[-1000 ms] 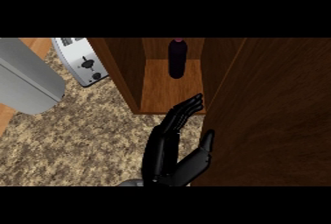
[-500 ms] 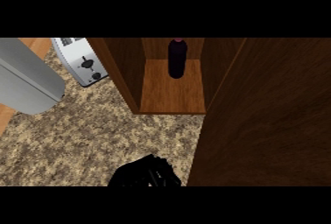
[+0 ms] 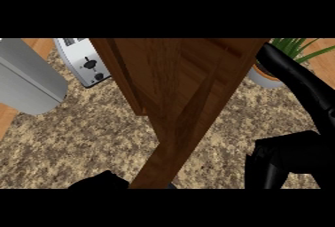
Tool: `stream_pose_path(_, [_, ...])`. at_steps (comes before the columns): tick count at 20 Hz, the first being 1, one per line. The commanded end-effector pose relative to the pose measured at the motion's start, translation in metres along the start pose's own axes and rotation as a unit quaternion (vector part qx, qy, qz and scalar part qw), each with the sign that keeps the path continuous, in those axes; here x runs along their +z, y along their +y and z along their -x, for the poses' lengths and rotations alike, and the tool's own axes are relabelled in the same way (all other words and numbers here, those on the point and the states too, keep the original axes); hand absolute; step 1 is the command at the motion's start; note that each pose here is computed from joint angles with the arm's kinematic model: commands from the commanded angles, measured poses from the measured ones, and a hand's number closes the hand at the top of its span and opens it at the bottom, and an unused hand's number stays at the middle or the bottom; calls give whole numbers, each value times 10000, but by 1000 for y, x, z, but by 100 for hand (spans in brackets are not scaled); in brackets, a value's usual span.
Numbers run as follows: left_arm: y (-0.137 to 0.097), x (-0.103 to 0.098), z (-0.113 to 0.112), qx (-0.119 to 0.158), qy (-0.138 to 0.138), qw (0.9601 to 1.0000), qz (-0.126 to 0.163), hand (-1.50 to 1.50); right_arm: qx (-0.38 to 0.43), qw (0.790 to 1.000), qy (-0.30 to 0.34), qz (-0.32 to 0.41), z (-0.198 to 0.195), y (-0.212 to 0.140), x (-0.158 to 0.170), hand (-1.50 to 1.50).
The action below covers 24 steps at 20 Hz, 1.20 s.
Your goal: Pick up the wine, place it into the cabinet and close the cabinet
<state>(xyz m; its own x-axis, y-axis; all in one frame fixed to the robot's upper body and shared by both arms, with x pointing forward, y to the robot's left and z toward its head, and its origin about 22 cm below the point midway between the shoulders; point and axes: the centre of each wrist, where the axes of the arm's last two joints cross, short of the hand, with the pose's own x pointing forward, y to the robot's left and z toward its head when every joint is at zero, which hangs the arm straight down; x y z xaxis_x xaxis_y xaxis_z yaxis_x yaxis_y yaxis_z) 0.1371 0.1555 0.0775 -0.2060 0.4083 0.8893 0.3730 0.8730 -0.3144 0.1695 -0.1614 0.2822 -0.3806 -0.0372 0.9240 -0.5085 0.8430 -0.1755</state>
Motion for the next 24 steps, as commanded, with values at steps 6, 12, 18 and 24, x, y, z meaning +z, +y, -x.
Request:
stream_pose_path(6, [66, 28, -48, -107, -190, 9998, 1, 150, -546, 9913, 268, -1168, -2, 54, -10, 150])
stream_pose_path(12, [108, 38, -70, -67, -468, 9988, -87, 150, -57, 9885, 240, -1495, 8, 101, -44, 150])
stream_pose_path(18, [139, 30, -98, -119, -320, 9994, 54, 150, 332, 9943, 136, -1009, 26, 133, -92, 150])
stream_pose_path(24, [159, 39, -100, 17, -285, 9994, 180, 150, 582, 9973, 173, -402, 27, 137, -161, 150])
